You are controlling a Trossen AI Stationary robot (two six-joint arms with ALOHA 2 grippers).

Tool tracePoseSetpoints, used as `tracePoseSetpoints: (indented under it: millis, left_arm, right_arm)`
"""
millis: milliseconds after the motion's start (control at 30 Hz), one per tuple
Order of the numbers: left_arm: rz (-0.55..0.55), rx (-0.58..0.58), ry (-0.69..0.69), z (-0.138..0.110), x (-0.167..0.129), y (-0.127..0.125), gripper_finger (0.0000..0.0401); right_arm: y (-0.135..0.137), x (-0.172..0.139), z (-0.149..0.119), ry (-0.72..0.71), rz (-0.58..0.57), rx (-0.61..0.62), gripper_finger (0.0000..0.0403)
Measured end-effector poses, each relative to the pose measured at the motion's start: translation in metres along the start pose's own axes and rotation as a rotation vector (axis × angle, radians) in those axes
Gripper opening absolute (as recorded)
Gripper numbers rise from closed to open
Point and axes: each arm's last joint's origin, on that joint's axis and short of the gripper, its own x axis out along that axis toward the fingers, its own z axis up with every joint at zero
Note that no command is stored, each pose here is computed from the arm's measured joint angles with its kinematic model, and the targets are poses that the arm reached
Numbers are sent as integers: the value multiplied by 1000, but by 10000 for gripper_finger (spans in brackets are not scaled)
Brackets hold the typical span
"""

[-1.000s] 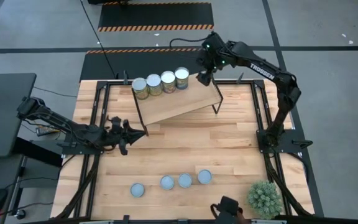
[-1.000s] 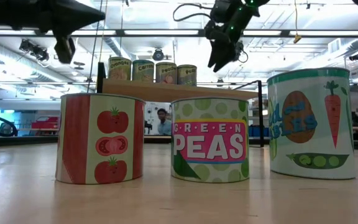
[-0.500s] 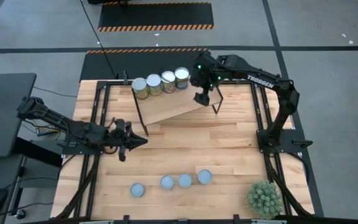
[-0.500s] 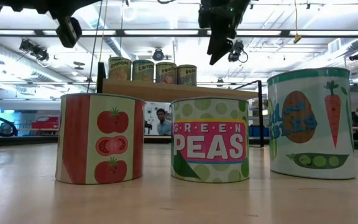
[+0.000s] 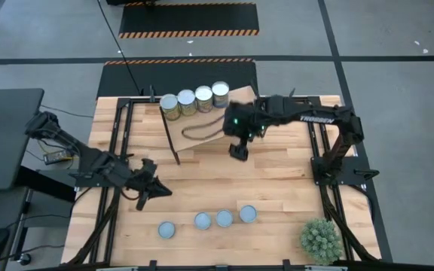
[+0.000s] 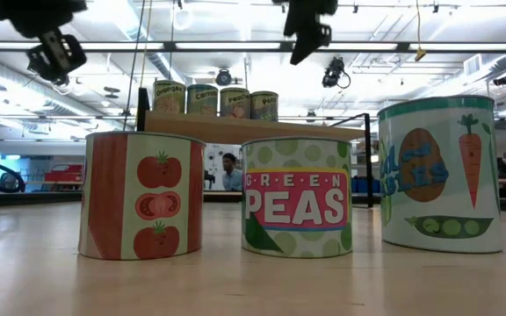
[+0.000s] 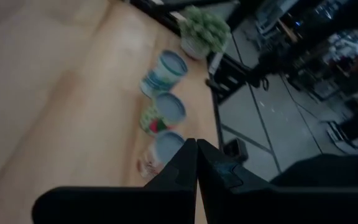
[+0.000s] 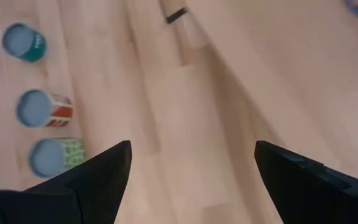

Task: Pick and place cans onto a shelf
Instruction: Put the canned tuna on the shelf

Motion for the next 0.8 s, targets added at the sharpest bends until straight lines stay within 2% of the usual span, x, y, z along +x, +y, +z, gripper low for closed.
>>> tracePoseSetpoints:
  millis: [267,367,500,633,800]
  left_arm:
    - [-100,-19,17,-13,17,-21,16]
    - [-102,24,32,-9,24,-38,16]
    - [-12,132,105,-2,35,-57,16]
    - [104,237,176,3,45,-73,17]
    - [173,218,281,7,62,-91,52]
  right_arm:
    - [60,0,-15,-19,3,-11,348]
    - [79,-1,-20,-57,-15,-58,348]
    - [100,-3,-24,-125,-35,-97,348]
    - [121,-6,-29,-172,20,-96,348]
    - [154,-12,-47,-179,98,-95,348]
